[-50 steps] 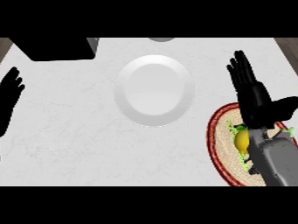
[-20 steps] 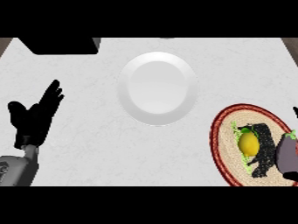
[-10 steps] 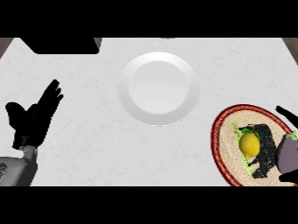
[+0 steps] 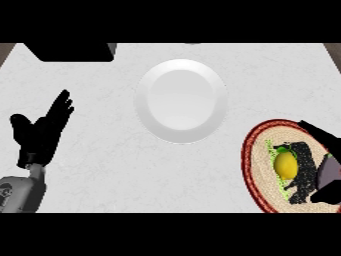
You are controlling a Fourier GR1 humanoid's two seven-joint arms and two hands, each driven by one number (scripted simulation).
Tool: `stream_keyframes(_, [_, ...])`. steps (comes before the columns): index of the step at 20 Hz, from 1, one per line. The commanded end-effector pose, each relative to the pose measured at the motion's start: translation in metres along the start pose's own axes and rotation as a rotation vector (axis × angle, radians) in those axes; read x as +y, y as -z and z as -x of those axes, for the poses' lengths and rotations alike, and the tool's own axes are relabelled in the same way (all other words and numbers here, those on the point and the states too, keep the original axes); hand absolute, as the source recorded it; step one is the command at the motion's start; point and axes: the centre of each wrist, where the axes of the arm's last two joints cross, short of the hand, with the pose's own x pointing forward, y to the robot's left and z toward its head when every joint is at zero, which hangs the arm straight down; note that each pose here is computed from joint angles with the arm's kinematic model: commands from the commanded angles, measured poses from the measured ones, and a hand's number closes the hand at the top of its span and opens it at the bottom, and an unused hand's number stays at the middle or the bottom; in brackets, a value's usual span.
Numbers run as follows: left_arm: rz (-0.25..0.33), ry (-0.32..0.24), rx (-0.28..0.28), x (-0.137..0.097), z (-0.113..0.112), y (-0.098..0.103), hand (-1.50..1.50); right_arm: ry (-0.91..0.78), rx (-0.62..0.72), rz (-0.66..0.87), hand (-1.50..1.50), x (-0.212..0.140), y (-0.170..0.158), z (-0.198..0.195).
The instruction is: Pick the lemon from the placemat and place it in the plate
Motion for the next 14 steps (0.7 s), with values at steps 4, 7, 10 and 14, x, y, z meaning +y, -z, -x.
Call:
stream_keyframes(4, [0.005,0.010,-0.003,-0.001,0.011,0.000,0.00,-0.033,0.040,-0.080,-1.50,0.015,0.019,-0.012])
stream_keyframes(7, [-0.002,-0.008,0.012,0.005,-0.011,-0.009,0.00,-0.024,0.049,-0.055,-1.50,0.002,0.023,-0.022])
stream_keyframes(10, [0.003,0.016,-0.011,0.000,0.005,-0.006,0.00,-0.059,0.063,-0.056,-1.50,0.021,0.039,-0.019])
stream_keyframes(14, [0.003,0.000,0.004,-0.004,-0.019,-0.021,0.00,-0.077,0.074,-0.062,-1.50,0.036,0.044,-0.024])
